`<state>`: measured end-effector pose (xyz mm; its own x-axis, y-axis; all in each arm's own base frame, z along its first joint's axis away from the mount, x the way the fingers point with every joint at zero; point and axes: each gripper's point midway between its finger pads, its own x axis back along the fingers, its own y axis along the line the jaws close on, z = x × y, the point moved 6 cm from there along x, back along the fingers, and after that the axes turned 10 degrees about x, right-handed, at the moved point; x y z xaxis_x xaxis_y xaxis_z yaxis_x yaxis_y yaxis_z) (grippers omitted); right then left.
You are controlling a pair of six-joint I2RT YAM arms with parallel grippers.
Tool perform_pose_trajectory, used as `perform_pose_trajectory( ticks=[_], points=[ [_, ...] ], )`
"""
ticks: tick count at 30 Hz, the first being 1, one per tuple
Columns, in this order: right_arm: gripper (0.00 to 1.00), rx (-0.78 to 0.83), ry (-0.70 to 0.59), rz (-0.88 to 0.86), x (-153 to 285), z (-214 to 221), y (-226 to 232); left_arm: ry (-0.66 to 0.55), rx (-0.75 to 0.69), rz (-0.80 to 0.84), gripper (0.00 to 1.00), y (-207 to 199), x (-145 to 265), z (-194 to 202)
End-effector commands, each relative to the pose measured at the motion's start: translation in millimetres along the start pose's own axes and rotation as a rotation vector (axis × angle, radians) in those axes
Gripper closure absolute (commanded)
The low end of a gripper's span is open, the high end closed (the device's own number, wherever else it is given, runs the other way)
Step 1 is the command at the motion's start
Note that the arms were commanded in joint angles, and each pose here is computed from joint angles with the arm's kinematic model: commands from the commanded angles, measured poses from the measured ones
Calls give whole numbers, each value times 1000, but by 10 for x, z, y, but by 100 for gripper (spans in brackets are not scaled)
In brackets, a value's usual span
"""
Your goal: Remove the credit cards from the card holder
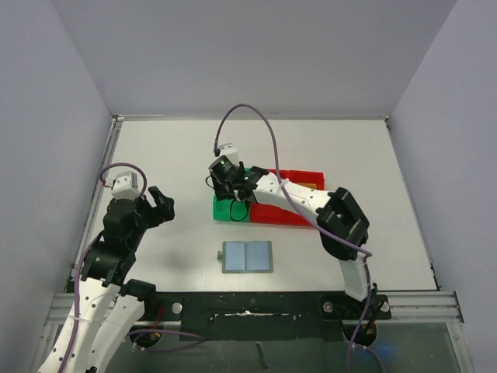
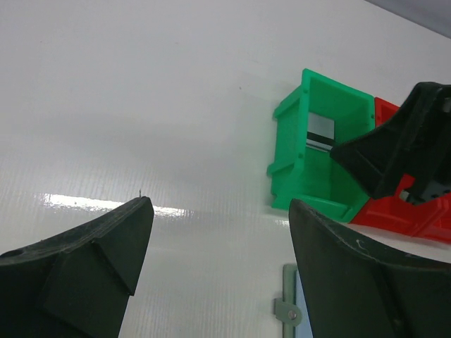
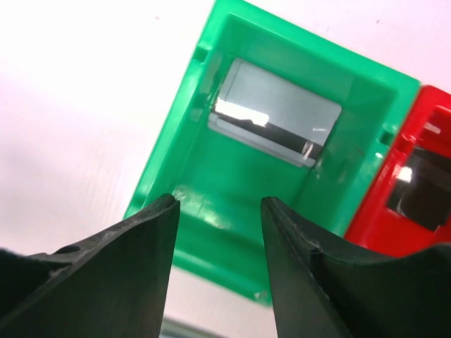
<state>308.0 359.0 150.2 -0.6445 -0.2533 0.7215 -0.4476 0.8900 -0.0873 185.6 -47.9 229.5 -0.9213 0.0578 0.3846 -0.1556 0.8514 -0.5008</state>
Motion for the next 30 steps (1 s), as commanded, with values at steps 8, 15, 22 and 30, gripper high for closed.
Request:
perform_pose_trajectory(
  ticks=[8, 15, 22, 30],
  points=[
    [44, -258, -148, -65, 952, 374, -281, 298, 167, 468, 25, -601, 65, 323],
    [48, -525, -113, -184, 1196, 1054, -366, 525, 173, 497, 30, -797, 68, 772],
    [58, -634, -29, -243, 1120, 1516, -308, 672, 111, 494, 34, -1220, 295, 1309],
    [62, -629, 29, -272, 1042, 1649, -217, 700, 97, 340, 38, -1120, 171, 1712]
  ],
)
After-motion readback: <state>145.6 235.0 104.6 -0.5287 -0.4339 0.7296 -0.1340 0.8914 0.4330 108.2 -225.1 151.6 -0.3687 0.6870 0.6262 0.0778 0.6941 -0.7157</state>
